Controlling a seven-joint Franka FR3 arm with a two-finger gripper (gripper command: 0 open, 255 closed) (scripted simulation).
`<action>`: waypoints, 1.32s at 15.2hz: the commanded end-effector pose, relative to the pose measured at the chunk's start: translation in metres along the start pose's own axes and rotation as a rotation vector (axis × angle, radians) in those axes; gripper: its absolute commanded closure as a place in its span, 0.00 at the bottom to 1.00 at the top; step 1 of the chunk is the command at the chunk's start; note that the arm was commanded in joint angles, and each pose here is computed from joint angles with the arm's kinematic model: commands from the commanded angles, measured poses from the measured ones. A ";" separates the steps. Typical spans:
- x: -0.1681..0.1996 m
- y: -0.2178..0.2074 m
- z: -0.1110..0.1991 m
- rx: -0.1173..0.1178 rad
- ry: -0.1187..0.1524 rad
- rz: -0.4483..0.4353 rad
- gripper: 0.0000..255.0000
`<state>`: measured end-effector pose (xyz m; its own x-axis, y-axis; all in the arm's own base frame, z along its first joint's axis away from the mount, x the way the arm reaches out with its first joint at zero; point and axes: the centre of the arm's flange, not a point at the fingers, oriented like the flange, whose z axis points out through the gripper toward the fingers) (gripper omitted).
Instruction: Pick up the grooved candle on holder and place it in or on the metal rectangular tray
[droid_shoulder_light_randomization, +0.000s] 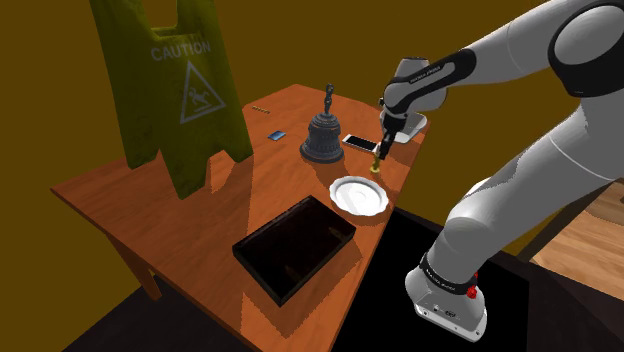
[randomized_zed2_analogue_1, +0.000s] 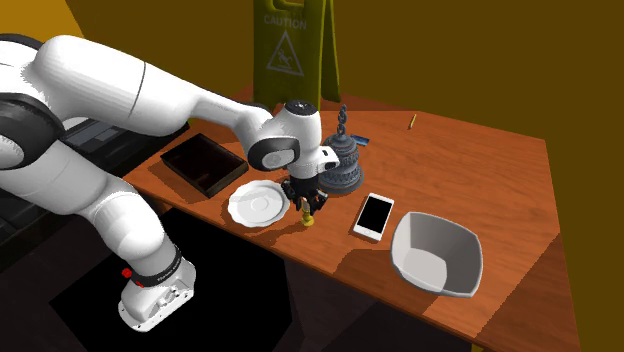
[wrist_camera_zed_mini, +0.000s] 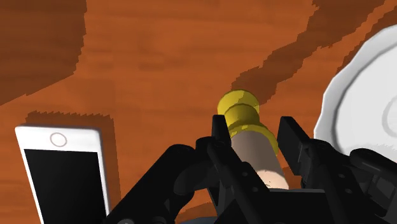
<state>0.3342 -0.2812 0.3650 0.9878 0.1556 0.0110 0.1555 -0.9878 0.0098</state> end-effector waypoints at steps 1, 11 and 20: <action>0.000 0.000 -0.010 0.000 0.000 0.000 1.00; 0.000 0.001 -0.063 0.000 0.000 0.000 1.00; 0.001 0.001 -0.110 0.000 0.000 0.000 1.00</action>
<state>0.3331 -0.2810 0.4697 0.9878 0.1556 0.0109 0.1555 -0.9878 0.0100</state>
